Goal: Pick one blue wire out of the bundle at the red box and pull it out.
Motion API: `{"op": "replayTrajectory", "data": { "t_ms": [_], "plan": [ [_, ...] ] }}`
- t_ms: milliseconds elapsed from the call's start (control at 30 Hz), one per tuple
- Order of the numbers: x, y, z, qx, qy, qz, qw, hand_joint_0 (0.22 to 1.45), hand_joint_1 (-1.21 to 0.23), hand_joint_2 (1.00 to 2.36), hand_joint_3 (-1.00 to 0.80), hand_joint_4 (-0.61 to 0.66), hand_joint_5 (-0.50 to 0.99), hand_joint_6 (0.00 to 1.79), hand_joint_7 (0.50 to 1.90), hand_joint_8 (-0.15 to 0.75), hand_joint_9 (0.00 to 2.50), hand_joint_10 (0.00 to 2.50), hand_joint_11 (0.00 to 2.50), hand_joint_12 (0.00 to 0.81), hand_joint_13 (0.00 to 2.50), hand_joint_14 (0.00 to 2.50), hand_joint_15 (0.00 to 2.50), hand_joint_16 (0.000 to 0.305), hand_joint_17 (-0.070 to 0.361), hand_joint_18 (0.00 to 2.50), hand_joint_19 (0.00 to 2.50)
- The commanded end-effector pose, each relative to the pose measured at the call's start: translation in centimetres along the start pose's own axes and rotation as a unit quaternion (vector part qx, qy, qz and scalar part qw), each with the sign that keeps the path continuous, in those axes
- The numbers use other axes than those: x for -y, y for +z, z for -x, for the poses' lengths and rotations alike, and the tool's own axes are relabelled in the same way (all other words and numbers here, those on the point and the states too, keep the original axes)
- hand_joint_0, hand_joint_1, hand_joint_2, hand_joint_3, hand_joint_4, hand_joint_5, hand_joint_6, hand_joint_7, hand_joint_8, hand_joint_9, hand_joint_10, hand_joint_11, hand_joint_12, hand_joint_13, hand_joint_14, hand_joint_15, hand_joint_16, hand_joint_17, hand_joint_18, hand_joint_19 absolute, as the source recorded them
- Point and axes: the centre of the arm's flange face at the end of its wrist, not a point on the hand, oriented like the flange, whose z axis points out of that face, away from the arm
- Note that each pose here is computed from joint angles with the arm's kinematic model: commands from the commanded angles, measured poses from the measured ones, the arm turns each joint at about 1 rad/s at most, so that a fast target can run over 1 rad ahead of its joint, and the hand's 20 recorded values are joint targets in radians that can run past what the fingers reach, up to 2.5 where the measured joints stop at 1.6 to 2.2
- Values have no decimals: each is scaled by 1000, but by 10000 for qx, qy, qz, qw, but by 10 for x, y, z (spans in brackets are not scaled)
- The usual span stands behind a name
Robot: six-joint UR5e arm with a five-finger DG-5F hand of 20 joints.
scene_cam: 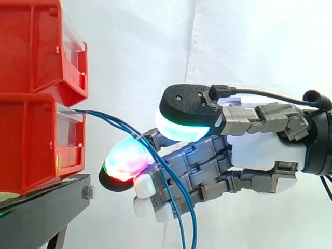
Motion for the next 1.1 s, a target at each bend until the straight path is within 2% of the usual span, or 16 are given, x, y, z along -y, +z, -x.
{"op": "replayTrajectory", "data": {
  "t_ms": [0,233,500,800,933,1067],
  "plan": [
    [-3,1,1,10,9,26,10000,580,-694,1017,-204,171,-195,886,894,319,657,8,364,415,703,13,369,55,125,587,406],
    [-7,5,4,33,14,41,10000,586,-714,1018,-88,121,-200,950,830,338,676,10,396,433,738,13,385,59,133,636,403],
    [-10,6,3,34,7,64,10000,592,-722,1014,13,48,-181,964,858,365,759,8,425,451,803,13,404,63,141,717,400],
    [-11,5,1,6,9,75,10000,599,-726,1004,83,-51,-143,947,970,390,836,9,431,476,859,13,418,68,152,785,399],
    [-11,5,1,6,9,75,10000,612,-742,1002,93,-70,-143,947,1050,382,834,7,432,469,869,13,429,66,149,789,399],
    [-12,5,3,-20,14,54,10000,619,-749,1003,99,-84,-142,952,1071,381,841,7,443,466,872,15,439,65,147,797,403]
  ]
}}
